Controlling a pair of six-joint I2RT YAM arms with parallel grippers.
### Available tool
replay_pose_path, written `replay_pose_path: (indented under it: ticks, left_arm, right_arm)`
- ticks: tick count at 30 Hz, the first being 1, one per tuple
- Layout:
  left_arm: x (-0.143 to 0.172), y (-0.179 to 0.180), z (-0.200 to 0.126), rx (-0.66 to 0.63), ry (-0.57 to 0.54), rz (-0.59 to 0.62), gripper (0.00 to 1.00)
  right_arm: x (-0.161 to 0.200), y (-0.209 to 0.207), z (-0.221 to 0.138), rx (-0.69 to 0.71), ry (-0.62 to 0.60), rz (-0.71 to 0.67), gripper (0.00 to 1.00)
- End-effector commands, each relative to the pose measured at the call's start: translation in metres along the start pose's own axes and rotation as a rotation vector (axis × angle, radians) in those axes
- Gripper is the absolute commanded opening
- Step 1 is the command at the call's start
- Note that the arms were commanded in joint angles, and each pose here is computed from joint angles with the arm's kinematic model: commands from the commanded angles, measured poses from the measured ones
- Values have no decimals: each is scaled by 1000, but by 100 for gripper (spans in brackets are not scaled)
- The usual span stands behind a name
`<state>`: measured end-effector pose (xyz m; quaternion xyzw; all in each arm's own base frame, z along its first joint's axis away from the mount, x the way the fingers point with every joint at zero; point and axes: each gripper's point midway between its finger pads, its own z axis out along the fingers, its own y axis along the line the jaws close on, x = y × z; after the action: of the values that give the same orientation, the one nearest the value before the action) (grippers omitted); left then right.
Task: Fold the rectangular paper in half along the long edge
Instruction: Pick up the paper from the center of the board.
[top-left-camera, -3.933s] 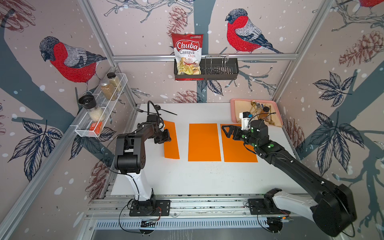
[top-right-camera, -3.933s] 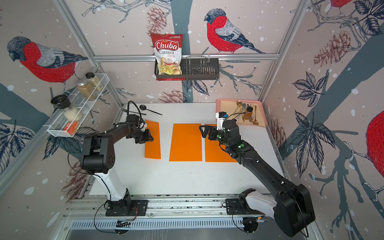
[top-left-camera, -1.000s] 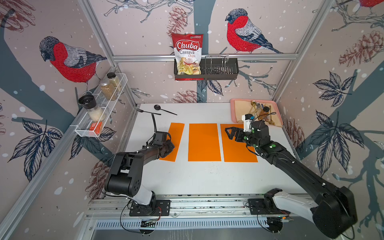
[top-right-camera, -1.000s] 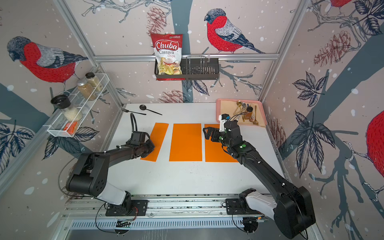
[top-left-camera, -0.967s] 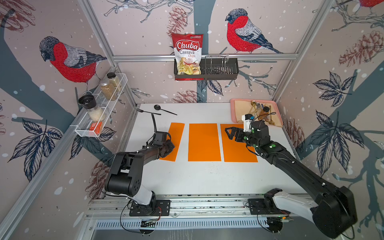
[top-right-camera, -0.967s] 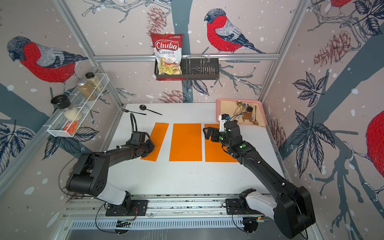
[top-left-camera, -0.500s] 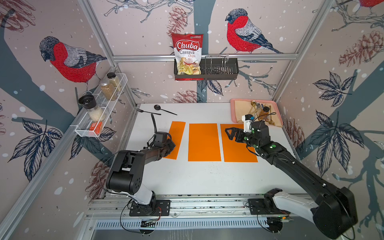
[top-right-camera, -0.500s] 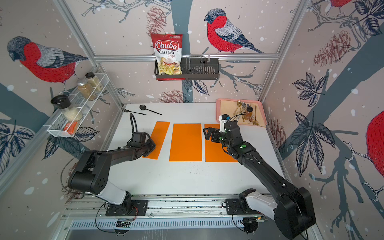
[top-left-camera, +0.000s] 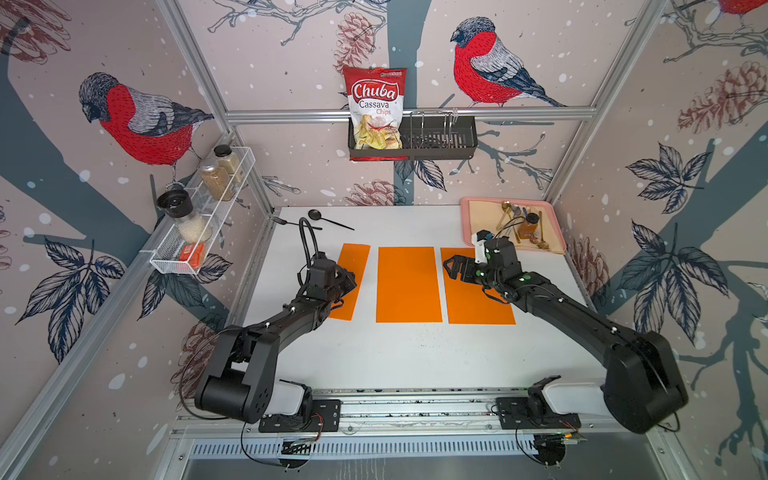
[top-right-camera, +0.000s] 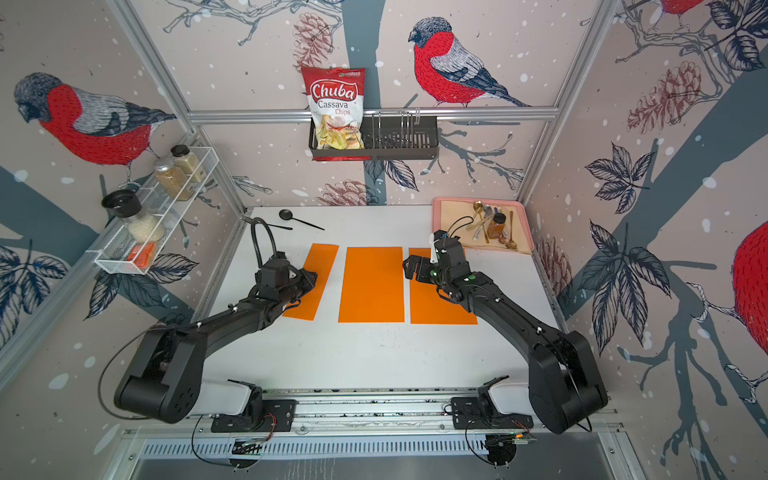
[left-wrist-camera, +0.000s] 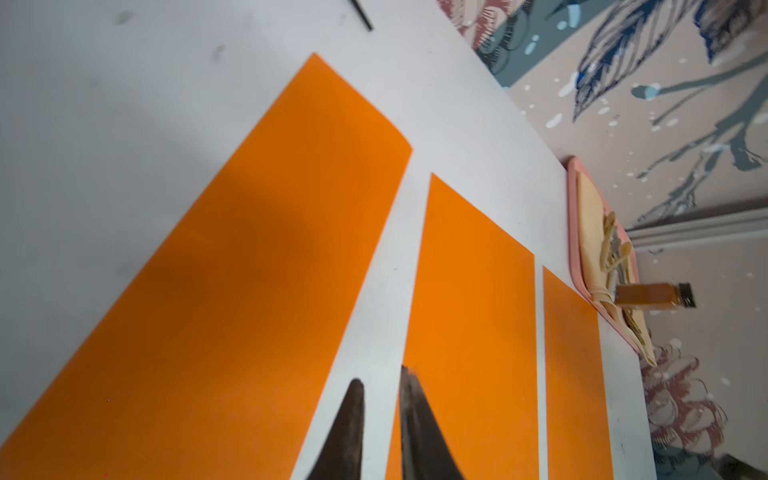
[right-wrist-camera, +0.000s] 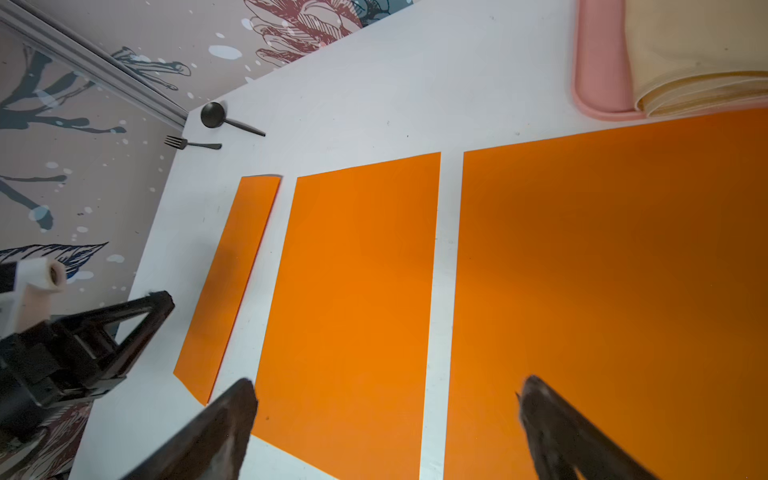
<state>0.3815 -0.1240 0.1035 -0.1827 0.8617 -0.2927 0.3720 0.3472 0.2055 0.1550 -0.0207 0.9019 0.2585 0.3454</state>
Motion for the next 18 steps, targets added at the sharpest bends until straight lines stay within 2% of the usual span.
replay_pose_path:
  ticks: [1, 4, 6, 9, 18]
  left_arm:
    - [1, -36, 17, 147, 105, 159, 16]
    - [9, -49, 37, 244, 178, 143, 5]
    - [17, -43, 53, 234, 221, 139, 0]
    - [27, -25, 69, 158, 281, 148, 0]
    - [55, 3, 85, 30, 386, 140, 0]
  right_arm:
    - [8, -2, 21, 28, 65, -10, 97]
    - [21, 2, 46, 36, 135, -15, 95]
    - [31, 3, 61, 43, 174, -18, 95]
    - [38, 6, 73, 31, 198, -9, 94]
    - [37, 10, 86, 2, 192, -1, 95]
